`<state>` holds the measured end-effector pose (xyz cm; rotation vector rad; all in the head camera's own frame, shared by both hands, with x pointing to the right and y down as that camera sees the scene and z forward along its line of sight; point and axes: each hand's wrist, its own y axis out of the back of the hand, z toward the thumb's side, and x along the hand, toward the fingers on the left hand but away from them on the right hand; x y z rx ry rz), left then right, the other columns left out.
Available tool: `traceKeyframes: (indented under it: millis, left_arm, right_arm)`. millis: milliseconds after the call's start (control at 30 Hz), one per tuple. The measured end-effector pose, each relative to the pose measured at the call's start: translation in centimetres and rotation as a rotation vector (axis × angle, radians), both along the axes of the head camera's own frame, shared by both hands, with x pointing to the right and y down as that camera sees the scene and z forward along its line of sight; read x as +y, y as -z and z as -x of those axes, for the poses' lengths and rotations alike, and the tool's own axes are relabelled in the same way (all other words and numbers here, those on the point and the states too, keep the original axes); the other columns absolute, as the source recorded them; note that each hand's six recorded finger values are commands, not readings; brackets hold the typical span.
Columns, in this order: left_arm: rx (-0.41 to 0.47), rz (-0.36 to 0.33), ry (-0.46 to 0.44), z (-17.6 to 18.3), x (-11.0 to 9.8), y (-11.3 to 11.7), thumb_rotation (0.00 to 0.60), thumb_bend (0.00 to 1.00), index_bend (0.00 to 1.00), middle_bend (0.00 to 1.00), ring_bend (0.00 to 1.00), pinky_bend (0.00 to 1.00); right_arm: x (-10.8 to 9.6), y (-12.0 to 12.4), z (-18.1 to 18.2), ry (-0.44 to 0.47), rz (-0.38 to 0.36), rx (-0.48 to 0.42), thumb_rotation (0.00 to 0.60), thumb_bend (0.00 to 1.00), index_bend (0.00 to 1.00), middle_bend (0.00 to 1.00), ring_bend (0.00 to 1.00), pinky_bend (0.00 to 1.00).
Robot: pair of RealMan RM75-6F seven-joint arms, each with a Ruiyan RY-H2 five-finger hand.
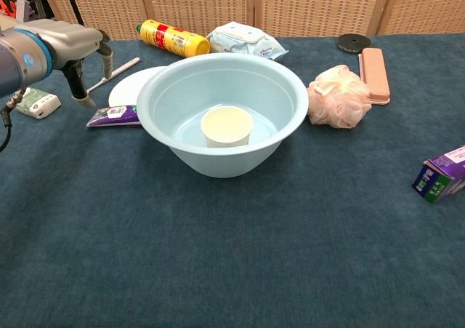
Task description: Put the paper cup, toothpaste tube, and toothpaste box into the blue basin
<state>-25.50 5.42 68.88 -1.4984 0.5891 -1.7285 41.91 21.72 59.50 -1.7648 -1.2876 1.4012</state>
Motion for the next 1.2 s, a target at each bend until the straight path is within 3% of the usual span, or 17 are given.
traceKeyframes:
  millis: [900,1200]
  left_arm:
    - [-0.025,0.038,-0.055,-3.7,1.0,-4.7,0.6,0.22,0.41,0.05,0.04,0.09]
    - [-0.028,0.017,-0.066,-3.7,1.1,-5.0,0.6,0.28,0.58,0.1,0.04,0.09]
  right_arm:
    - [-0.1,-0.4,-0.2,-0.004,0.014,-0.011,0.6,0.21,0.15,0.0,0.0,0.0]
    - [-0.1,-0.4,-0.2,-0.004,0.007,-0.013,0.6,0.21,0.15,0.0,0.0,0.0]
